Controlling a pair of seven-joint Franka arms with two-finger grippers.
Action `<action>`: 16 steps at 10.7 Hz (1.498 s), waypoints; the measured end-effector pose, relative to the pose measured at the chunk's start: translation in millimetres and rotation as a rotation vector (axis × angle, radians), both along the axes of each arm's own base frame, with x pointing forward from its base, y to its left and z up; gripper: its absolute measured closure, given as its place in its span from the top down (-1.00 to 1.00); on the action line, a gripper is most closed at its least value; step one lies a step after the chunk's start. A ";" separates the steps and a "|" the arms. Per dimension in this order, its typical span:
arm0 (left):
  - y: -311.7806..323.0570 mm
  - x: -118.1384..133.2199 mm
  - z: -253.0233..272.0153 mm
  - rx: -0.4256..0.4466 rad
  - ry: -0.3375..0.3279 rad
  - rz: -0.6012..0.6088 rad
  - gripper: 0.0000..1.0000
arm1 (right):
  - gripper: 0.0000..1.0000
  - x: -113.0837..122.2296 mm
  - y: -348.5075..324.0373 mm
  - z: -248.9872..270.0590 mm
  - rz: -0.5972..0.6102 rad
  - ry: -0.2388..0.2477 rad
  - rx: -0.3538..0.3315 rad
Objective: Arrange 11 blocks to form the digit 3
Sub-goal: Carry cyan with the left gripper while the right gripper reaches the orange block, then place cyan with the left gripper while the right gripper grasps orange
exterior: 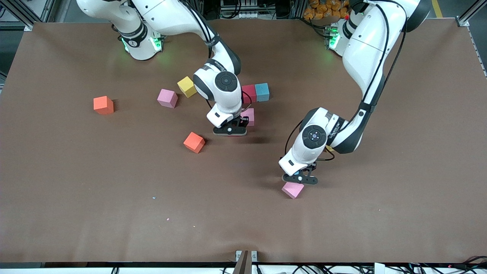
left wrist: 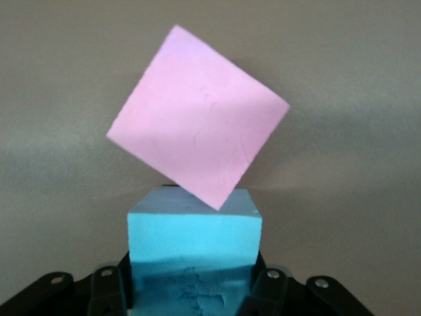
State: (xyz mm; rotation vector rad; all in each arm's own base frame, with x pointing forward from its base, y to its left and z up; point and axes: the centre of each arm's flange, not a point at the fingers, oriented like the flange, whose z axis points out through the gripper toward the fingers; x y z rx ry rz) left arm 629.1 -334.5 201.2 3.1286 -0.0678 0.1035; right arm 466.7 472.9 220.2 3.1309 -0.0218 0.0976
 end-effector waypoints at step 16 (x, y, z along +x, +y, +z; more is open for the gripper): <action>-47.8 -176.7 29.9 -0.003 0.060 1.384 0.22 | 1.00 73.2 -92.7 54.2 -0.214 0.041 -0.027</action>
